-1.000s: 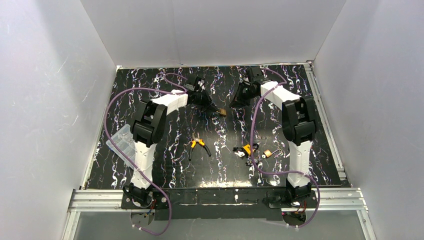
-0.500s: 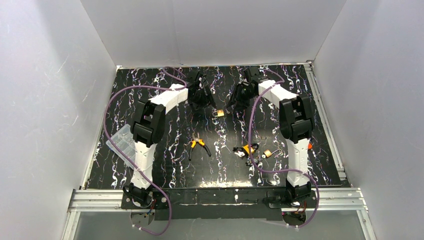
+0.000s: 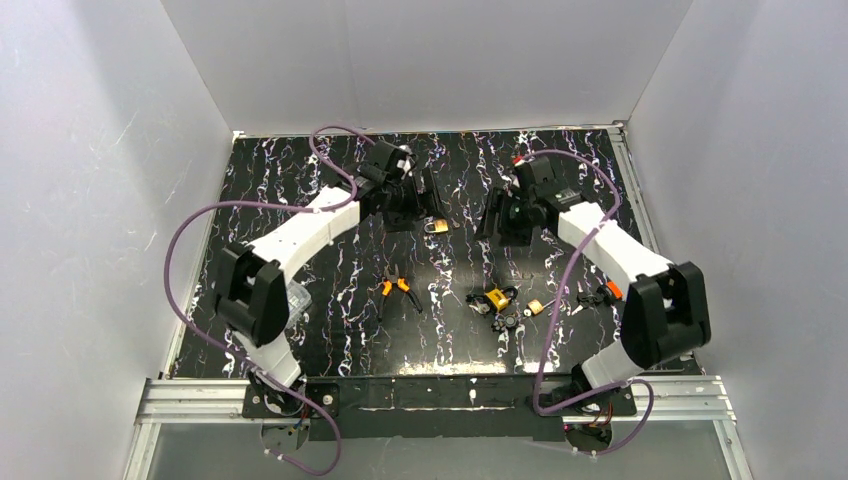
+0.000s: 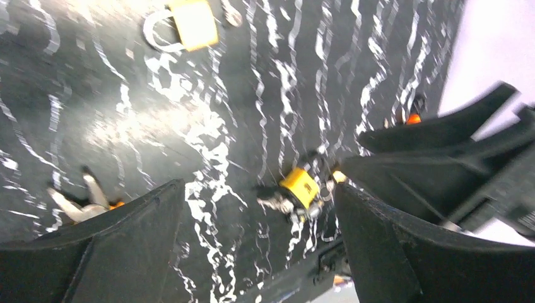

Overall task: Lock with the key
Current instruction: Pick up the lock from the center of the board.

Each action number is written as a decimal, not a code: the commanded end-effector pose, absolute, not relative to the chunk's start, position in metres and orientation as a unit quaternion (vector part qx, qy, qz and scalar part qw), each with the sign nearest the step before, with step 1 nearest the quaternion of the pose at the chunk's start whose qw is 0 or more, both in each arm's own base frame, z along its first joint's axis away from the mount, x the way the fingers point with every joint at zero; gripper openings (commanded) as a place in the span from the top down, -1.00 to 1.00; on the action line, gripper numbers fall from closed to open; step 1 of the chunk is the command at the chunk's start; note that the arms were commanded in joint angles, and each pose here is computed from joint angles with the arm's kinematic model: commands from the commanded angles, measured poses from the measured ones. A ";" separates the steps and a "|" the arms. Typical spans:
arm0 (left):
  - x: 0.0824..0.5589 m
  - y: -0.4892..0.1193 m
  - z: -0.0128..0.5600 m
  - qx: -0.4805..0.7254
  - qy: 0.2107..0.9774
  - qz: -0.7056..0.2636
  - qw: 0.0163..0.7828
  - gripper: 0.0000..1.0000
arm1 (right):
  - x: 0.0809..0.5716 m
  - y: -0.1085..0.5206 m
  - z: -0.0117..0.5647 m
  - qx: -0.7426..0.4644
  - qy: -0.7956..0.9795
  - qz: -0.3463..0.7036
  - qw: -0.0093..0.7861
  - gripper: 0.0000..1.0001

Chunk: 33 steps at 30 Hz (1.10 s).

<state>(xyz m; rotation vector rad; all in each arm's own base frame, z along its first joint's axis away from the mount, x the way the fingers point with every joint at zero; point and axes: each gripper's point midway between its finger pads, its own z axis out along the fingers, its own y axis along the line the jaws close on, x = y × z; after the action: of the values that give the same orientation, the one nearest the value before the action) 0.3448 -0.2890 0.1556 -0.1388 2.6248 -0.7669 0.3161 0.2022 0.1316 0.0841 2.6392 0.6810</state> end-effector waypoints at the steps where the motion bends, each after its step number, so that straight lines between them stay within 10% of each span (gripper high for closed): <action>1: 0.307 -0.293 0.164 -0.027 0.936 -0.286 0.203 -0.76 | 0.279 0.190 0.116 -0.005 0.959 0.179 0.218 -0.42; 33: 0.249 -0.265 0.177 -0.011 0.929 -0.310 0.202 -0.76 | 0.213 0.177 0.041 -0.132 0.975 0.047 0.174 -0.17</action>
<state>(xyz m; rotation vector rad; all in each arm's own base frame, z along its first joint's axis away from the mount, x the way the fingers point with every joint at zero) 0.2527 -0.2640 0.1746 -0.0441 2.5885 -0.8476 0.2118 0.1776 0.0466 -0.3399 2.7633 0.1543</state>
